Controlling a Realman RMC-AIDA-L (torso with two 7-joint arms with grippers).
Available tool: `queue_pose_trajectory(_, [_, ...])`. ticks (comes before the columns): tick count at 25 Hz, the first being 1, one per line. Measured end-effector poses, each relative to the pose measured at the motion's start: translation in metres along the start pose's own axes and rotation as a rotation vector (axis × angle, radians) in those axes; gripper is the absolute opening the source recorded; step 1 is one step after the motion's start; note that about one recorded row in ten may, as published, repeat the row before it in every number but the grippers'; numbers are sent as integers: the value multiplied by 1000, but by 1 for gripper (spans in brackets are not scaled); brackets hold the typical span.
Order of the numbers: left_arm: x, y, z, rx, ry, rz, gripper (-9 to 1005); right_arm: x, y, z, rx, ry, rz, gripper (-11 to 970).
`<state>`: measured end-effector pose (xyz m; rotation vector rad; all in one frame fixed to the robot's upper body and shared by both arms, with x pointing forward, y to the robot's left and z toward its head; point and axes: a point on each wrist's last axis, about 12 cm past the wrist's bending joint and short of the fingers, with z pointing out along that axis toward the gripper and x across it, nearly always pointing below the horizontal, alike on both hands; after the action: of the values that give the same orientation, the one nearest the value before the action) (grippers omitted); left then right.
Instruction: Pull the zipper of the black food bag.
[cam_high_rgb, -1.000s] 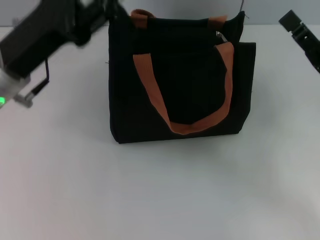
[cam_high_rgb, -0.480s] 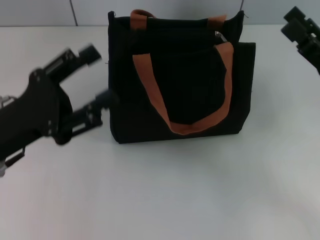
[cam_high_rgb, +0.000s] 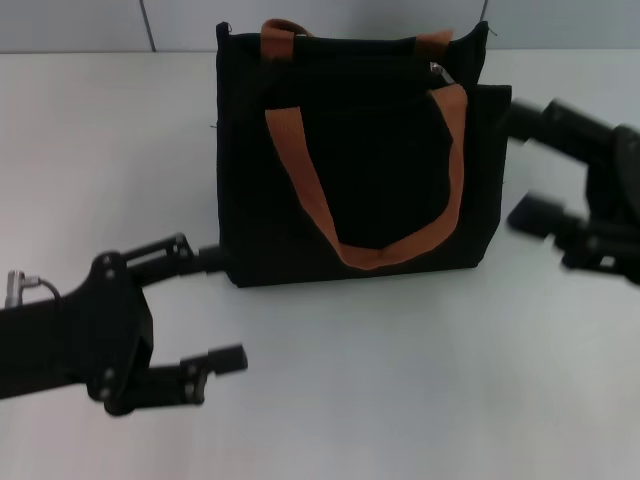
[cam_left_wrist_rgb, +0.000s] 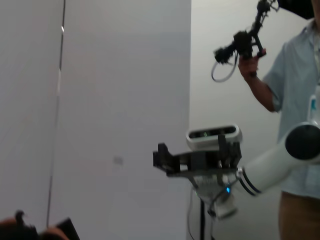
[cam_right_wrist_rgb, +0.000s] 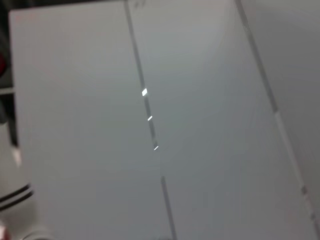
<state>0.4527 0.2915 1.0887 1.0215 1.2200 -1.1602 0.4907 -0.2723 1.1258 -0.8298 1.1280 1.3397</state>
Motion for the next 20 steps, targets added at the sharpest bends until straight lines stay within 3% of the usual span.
queue_pose_trajectory(8, [7,-4,-5,36,86,-38,800,8,2,15,-165,256,15,826])
queue_pose_trajectory(20, [14,-13,-13,-23,83,-56,800,24,-2,20,-147,356,-1,826])
